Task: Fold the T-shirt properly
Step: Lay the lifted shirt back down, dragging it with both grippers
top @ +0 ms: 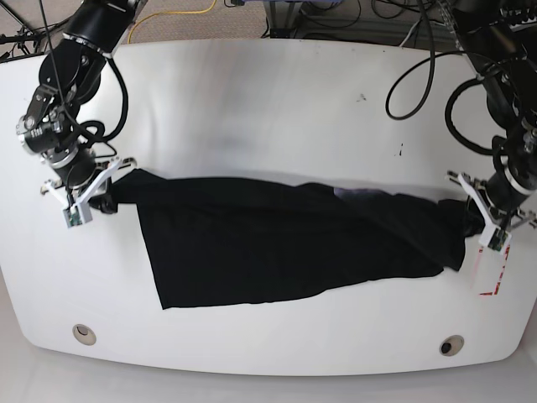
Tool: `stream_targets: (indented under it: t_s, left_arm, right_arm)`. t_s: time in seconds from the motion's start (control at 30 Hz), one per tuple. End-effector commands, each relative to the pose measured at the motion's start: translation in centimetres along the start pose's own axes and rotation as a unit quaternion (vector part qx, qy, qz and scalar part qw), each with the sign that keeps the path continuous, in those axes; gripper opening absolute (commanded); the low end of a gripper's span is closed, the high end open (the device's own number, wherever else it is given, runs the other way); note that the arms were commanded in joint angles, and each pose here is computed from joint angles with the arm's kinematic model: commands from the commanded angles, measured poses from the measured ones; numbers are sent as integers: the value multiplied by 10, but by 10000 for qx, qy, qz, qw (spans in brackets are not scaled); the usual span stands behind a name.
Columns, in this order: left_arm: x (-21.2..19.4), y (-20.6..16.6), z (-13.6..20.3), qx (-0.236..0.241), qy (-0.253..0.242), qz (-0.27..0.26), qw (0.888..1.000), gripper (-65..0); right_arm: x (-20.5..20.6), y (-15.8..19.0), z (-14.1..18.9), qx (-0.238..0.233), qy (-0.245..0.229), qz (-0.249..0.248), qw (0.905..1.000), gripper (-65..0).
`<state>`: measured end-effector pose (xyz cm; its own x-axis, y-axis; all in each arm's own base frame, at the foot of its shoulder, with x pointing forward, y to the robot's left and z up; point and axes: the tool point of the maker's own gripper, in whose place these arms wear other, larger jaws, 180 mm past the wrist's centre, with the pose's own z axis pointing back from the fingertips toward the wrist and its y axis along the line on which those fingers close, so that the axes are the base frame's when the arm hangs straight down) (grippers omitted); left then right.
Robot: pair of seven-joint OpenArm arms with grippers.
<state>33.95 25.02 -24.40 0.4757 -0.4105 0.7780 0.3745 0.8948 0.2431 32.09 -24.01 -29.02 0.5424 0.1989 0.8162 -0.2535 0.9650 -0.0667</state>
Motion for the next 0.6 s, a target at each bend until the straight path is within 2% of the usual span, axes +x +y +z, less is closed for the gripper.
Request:
stream_targets:
  t_s: [0.0,0.23,0.4,0.57]
  left_arm:
    - [-6,4,12,94,36,-140,9999,-650]
    - [-71,-21,27,-183,887,-185,9957,-650]
    - [-110,-31,42,-350,1457,-254,9884,-650]
    - [-135,-37,53,-476,1839,-312,9813,-650]
  right_arm:
    - [-1,4,9,53,-188,18,9998,-650]
    - [-61,6,28,-102,345,-453,9983,-650]
    - [-99,18,42,-14,816,-542,9952,-650]
    - [-124,32,50,79,1088,-714,9915,-650]
